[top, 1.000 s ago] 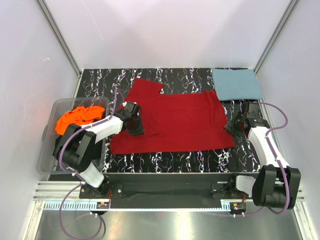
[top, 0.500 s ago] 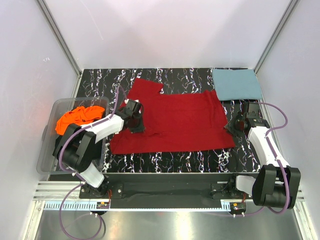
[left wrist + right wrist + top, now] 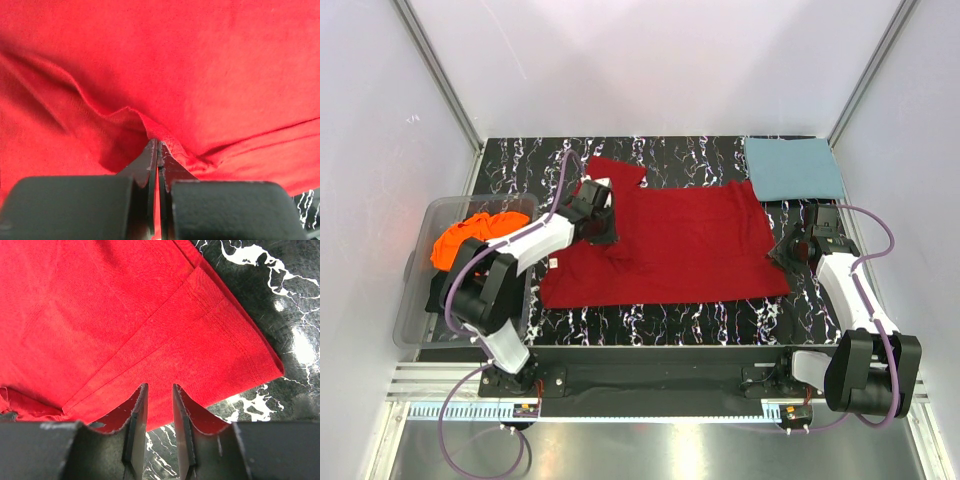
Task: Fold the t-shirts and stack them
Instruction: Fold the tshirt
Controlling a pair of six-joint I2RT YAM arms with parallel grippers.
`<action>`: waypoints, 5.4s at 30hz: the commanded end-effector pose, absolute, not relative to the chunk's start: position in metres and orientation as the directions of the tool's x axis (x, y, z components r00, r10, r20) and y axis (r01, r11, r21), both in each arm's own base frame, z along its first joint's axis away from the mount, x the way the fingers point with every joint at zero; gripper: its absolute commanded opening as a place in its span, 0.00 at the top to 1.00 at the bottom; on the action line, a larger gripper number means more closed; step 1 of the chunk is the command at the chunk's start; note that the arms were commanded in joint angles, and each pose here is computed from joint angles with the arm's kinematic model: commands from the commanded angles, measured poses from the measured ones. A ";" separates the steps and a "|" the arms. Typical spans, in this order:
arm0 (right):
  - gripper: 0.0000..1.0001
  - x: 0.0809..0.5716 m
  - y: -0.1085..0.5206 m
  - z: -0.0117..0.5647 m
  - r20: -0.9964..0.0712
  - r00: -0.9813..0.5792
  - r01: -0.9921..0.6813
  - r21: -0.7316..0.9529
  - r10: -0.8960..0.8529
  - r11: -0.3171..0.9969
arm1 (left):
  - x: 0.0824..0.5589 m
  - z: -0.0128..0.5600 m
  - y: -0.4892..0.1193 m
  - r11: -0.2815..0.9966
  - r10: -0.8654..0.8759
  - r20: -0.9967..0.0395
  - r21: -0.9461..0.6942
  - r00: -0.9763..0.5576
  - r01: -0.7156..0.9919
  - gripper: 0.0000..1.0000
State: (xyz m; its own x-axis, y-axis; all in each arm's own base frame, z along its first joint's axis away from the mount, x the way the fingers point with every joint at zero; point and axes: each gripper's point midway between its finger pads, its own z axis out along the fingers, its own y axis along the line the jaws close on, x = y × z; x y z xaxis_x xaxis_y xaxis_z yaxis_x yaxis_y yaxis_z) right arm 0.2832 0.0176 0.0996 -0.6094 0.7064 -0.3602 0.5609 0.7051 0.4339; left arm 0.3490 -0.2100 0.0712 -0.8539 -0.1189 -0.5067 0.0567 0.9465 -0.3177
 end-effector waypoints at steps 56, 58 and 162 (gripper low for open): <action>0.67 0.246 -0.020 0.016 -0.126 -0.456 0.854 0.219 0.881 0.473 | 0.213 0.040 -0.096 0.987 -0.082 -0.424 0.089 -0.902 -0.132 0.63; 0.67 0.243 -0.020 0.017 -0.134 -0.452 0.854 0.220 0.882 0.472 | 0.214 0.037 -0.097 0.985 -0.078 -0.412 0.108 -0.908 -0.133 0.64; 1.00 0.200 -0.039 0.026 -0.214 -0.308 0.944 0.053 0.927 0.326 | 0.202 0.041 -0.085 0.857 -0.377 -0.391 0.196 -0.839 -0.477 1.00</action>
State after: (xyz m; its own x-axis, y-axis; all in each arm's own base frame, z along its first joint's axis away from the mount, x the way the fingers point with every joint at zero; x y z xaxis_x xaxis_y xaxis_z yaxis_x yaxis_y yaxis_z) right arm 0.2086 -0.0267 0.0176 -0.3245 0.9334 -0.1534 0.9362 0.3401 0.0887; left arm 0.1989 -0.0837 0.0267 -0.8591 -0.3698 -0.3539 -0.4677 0.8481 0.2491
